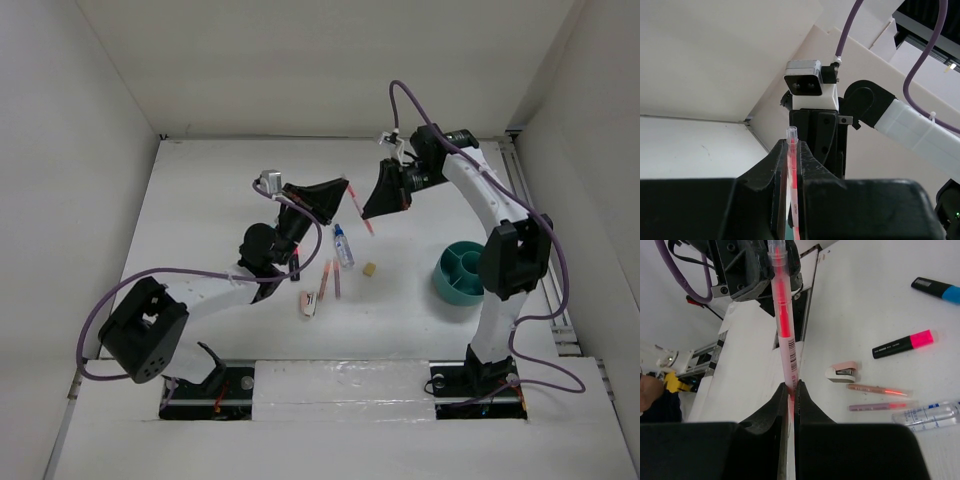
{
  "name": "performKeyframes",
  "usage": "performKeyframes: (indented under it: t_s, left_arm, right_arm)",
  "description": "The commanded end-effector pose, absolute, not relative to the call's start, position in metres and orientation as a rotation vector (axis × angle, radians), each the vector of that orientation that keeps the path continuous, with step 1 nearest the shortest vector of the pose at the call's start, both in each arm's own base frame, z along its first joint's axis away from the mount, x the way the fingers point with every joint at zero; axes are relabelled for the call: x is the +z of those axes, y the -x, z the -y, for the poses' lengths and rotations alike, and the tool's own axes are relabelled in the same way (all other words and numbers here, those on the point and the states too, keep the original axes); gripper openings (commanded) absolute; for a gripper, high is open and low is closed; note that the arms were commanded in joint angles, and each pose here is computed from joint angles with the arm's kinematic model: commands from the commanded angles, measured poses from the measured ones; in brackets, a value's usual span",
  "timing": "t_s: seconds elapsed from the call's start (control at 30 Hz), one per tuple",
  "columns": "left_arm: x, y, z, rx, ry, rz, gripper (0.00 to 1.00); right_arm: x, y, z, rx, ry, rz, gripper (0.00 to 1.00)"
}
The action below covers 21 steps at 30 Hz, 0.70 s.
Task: Sort the stationery into containers
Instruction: Cap the pen
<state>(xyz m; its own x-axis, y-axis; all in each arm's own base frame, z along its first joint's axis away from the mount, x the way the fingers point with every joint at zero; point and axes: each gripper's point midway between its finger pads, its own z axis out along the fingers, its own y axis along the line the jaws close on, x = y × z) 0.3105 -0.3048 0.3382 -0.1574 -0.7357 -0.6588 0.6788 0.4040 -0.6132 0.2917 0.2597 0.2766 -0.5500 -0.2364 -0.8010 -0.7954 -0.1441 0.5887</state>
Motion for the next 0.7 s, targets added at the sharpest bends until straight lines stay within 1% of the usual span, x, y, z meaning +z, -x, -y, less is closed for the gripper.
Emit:
performKeyframes:
  t_s: [0.0,0.1,0.17,0.2,0.3,0.53,0.67]
  left_arm:
    - [0.361,-0.276,0.318,-1.387,-0.034,-1.07,0.0]
    - [0.357,-0.273,0.326,-1.394,0.004,-1.077,0.0]
    - [0.362,-0.268,0.33,-1.405,-0.001,-1.056,0.0]
    - [0.351,-0.271,0.337,-1.394,-0.005,-1.083,0.0]
    - [0.352,-0.27,0.346,-1.411,-0.023,-1.078,0.0]
    - [0.357,-0.267,0.348,-1.41,-0.055,-1.05,0.0]
    - [0.349,-0.266,0.349,-1.404,-0.07,-1.055,0.0]
  right_arm:
    - [0.322,-0.282,-0.257,1.829,1.106,-1.497,0.0]
    - [0.325,-0.279,-0.256,1.822,1.113,-1.488,0.0]
    - [0.329,-0.277,-0.256,1.815,1.119,-1.479,0.0]
    - [0.329,-0.277,-0.255,1.815,1.12,-1.479,0.0]
    - [0.329,-0.275,-0.255,1.815,1.12,-1.479,0.0]
    - [0.335,-0.273,-0.251,1.797,1.122,-1.467,0.0]
    - [0.335,-0.273,-0.251,1.812,1.11,-1.485,0.0]
